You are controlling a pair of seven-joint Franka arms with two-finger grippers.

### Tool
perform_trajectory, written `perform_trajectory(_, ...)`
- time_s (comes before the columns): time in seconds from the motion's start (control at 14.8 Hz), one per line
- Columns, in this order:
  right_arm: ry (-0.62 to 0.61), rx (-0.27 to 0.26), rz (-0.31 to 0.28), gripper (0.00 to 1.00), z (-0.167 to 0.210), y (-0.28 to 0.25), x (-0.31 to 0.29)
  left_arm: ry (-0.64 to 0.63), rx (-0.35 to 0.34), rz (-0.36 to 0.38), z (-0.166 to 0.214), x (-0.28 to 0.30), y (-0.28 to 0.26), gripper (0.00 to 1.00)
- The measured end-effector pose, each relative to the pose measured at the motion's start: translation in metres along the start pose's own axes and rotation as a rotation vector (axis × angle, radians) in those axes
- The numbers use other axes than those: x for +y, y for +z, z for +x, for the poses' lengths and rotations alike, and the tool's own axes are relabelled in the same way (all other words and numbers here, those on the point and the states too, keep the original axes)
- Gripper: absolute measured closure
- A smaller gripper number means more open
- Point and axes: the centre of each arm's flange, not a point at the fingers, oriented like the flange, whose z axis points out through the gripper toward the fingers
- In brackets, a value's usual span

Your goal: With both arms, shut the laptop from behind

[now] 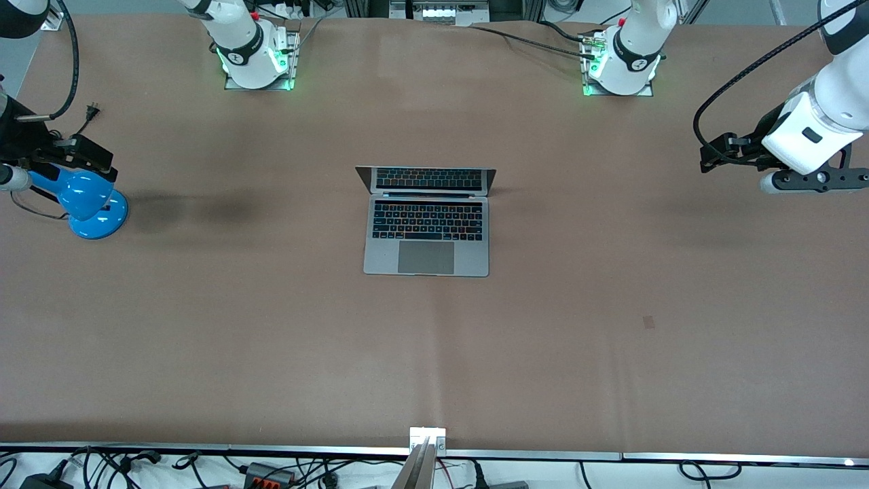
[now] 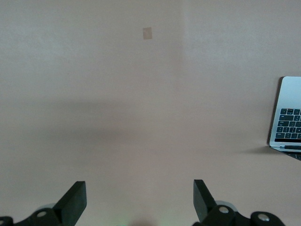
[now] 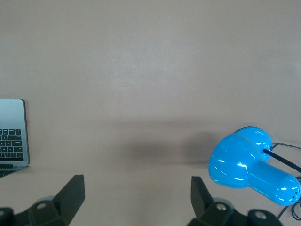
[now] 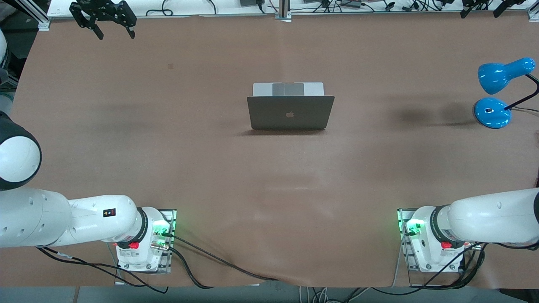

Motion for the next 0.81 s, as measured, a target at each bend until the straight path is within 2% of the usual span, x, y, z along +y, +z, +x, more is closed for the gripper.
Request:
perform_trajectory(0.68, -0.007, 0.002, 0.001, 0.00, -0.0038, -0.0044, -0.0018, -0.003, -0.001, 0.000, -0.0001, -0.0014, -0.0004, 0.00)
perform_trajectory(0.81, -0.008, -0.006, 0.001, 0.00, -0.0044, -0.0015, -0.0021, -0.005, -0.007, 0.000, -0.0006, -0.0030, -0.0001, 0.16)
